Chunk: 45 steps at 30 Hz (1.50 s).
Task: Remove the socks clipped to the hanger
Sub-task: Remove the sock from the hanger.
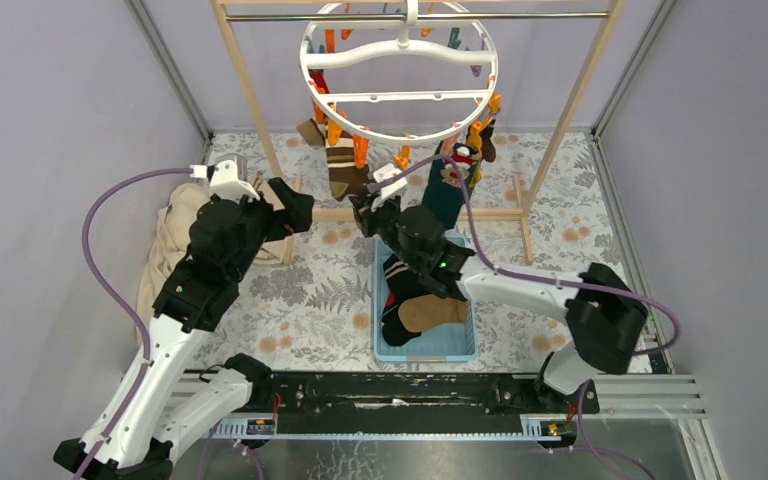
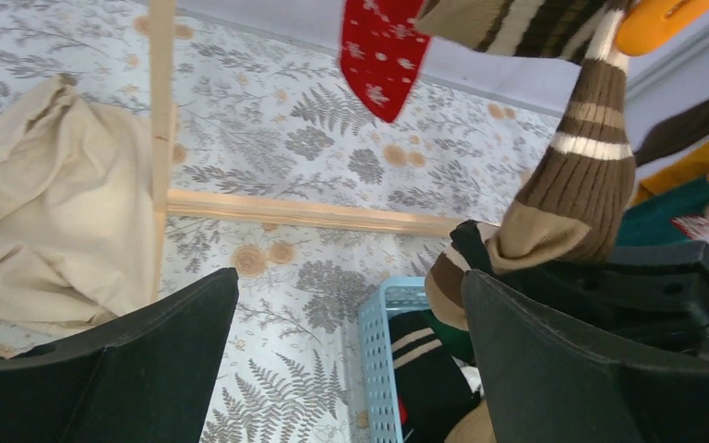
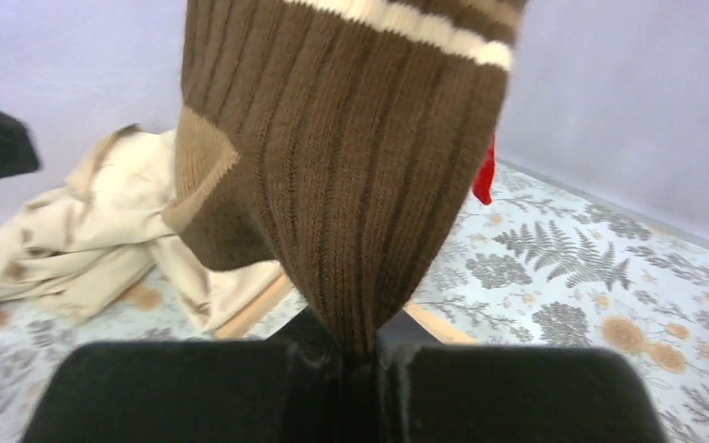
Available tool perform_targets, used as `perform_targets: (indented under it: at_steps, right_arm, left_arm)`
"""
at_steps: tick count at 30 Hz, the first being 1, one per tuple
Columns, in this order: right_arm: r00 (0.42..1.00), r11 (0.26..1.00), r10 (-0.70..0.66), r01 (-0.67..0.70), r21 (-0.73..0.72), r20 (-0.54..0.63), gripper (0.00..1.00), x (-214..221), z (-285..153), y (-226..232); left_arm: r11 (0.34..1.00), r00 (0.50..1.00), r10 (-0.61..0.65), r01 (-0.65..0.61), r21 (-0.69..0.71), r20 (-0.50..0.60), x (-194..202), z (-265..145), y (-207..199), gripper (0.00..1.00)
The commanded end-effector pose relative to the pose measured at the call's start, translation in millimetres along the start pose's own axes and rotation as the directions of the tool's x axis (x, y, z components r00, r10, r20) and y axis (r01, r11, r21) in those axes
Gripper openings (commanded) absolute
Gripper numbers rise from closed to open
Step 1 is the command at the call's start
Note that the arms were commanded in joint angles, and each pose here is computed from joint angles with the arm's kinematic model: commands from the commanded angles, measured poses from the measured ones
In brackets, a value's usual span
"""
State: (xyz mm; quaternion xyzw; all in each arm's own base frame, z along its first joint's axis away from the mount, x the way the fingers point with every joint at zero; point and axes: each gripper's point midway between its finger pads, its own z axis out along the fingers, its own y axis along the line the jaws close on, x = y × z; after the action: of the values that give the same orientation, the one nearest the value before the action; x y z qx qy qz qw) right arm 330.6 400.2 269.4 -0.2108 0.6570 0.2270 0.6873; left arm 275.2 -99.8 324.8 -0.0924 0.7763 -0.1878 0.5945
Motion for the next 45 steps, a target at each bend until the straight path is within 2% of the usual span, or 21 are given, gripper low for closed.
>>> perform_targets:
  at_steps: [1,7,18,24,32,45]
  right_arm:
    - [0.990,0.970,0.140,-0.143,-0.198,-0.028,0.00,-22.3,-26.7,18.5]
    - [0.974,0.907,0.196,-0.223,-0.356,-0.111,0.00,-37.1,-60.2,39.7]
    - [0.941,0.848,0.288,-0.337,-0.410,-0.178,0.00,-60.9,-103.5,34.1]
    - [0.909,0.827,0.360,-0.416,-0.378,-0.212,0.00,-68.1,-116.0,16.1]
    - [0.848,0.791,0.491,-0.531,-0.305,-0.202,0.00,-74.4,-130.0,-25.0]
    - [0.797,0.767,0.580,-0.604,-0.218,-0.170,0.00,-78.5,-143.1,-83.2]
  left_arm:
    - [0.991,0.998,-0.008,0.001,0.134,0.056,-26.8,-7.6,-29.6,0.99]
    - [0.979,0.996,-0.009,-0.009,0.205,0.088,-44.3,-14.9,-46.9,0.99]
    - [0.949,0.993,-0.010,-0.027,0.313,0.114,-65.5,-18.6,-75.0,0.99]
    - [0.939,0.993,-0.013,-0.030,0.342,0.121,-73.6,-18.7,-84.1,0.99]
    - [0.927,0.993,-0.028,-0.016,0.375,0.111,-73.4,-18.8,-91.2,0.99]
    - [0.912,0.994,-0.036,-0.010,0.409,0.104,-74.8,-20.8,-98.6,0.99]
